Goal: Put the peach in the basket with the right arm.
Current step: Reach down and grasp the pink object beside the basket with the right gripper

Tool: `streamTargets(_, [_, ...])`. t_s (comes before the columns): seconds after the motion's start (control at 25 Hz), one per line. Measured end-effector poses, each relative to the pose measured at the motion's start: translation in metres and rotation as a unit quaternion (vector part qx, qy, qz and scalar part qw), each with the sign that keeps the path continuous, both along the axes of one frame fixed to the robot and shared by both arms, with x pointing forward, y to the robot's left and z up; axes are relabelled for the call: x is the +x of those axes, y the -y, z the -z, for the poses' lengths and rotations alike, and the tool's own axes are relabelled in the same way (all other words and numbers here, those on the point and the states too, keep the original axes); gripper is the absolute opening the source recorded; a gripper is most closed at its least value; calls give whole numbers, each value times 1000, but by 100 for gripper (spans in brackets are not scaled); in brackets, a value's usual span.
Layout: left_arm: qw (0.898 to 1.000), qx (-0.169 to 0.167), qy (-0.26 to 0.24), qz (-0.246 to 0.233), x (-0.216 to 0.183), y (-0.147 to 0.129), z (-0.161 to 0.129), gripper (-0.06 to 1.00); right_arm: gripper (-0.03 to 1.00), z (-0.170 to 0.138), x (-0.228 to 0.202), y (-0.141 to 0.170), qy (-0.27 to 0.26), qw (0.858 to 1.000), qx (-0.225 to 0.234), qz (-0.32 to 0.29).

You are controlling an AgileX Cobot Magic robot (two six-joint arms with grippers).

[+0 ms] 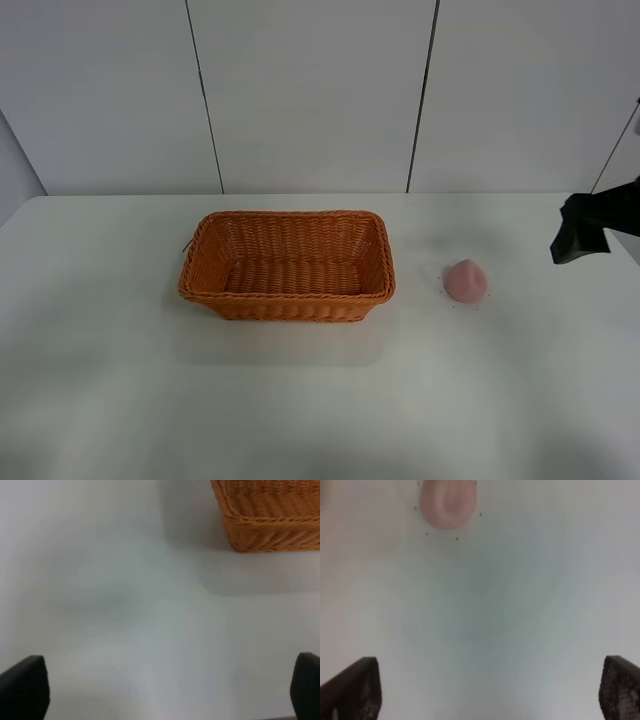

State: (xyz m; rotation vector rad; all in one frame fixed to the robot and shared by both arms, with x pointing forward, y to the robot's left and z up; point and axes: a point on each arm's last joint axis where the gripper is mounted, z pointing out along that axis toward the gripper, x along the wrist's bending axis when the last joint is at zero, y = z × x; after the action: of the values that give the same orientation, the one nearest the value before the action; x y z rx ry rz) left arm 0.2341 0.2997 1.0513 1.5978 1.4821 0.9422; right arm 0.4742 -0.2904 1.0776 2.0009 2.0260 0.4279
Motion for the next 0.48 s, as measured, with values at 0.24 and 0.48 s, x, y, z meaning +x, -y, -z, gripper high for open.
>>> streamTargets(0.24, [1000,0,0,0,0,0,0,99,67,48,93,-3,-82,997,-5,-8])
streamTargets(0.48, [1000,0,0,0,0,0,0,99,67,89,153,-7,-112,994,9,-6])
